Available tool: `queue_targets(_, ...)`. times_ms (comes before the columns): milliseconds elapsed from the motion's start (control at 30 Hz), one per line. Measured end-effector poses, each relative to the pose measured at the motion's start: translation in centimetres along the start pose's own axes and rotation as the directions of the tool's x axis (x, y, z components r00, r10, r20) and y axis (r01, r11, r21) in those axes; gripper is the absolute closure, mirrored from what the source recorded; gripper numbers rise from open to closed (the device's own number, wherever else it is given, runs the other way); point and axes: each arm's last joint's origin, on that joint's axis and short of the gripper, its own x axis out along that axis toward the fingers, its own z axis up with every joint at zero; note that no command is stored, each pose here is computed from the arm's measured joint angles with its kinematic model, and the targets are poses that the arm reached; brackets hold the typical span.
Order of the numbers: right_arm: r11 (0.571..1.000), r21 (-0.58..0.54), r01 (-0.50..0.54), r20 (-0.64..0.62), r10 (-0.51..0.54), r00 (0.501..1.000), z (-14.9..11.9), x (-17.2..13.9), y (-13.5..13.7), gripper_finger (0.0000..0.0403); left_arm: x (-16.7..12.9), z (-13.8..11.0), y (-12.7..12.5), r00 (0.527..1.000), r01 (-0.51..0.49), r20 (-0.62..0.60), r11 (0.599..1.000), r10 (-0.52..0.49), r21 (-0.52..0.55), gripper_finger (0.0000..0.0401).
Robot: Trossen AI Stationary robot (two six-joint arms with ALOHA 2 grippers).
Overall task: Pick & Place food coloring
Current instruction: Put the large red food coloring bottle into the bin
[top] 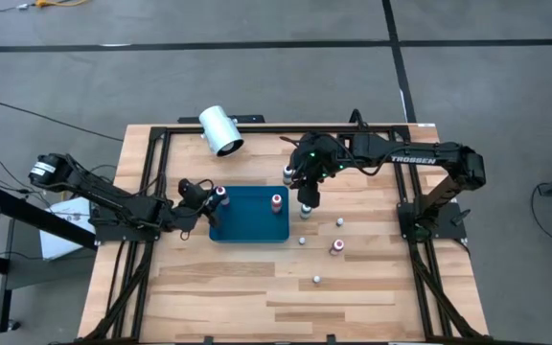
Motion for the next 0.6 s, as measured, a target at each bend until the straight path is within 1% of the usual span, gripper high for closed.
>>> queue_targets(233, 1.000, -0.002, 0.000, 0.013, 0.000, 1.000, 0.1, 0.0, 0.0, 0.0280, 0.1, -0.3, -0.1, 0.999, 0.024, -0.031, 0.999, -0.023, 0.021, 0.0298)
queue_targets(400, 1.000, -0.003, 0.000, 0.026, 0.001, 1.000, 0.3, 0.0, 0.0, 0.0280, 0.6, -1.0, -0.4, 0.999, 0.009, -0.052, 1.000, -0.008, 0.024, 0.0298)
queue_targets(600, 1.000, -0.005, -0.001, 0.036, 0.001, 0.999, 0.3, 0.0, 0.0, 0.0280, 0.9, -1.3, -0.5, 0.999, -0.008, -0.049, 1.000, 0.009, 0.021, 0.0298)
